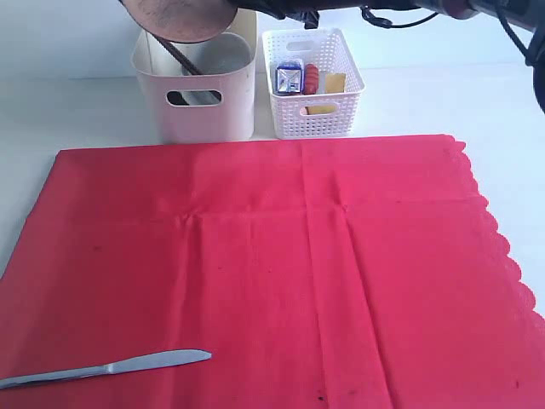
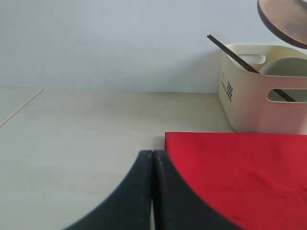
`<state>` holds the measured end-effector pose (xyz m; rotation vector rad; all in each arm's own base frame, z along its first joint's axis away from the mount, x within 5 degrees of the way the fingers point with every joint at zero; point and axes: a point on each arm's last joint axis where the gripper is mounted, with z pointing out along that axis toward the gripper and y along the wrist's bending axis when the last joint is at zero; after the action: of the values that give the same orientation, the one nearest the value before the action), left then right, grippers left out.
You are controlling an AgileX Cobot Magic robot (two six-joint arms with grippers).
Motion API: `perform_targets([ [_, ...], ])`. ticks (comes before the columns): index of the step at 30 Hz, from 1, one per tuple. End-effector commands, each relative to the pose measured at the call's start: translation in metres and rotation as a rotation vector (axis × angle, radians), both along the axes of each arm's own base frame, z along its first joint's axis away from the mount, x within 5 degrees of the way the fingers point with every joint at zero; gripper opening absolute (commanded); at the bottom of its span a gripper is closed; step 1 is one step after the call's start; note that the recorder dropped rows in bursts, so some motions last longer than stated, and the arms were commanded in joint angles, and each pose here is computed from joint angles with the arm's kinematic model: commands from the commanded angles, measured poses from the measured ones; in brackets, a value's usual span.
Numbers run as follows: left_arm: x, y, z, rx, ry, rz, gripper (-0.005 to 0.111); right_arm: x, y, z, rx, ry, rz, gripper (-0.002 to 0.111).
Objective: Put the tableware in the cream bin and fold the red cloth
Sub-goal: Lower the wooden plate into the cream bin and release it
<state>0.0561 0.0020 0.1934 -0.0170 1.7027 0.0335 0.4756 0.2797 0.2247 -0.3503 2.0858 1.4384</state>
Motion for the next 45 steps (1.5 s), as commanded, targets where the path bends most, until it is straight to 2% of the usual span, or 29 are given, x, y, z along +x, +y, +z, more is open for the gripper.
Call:
perform_targets([
  [1, -0.0004, 0.0001, 0.0007, 0.001, -0.008, 0.001, 0.0, 0.0001, 0.0038, 0.0085, 0.043, 0.016, -0.009, 0.0],
  [45, -0.0004, 0.0001, 0.0007, 0.001, -0.008, 0.001, 0.0, 0.0017, 0.0033, 0.0093, 0.06, 0.053, -0.036, 0.0],
])
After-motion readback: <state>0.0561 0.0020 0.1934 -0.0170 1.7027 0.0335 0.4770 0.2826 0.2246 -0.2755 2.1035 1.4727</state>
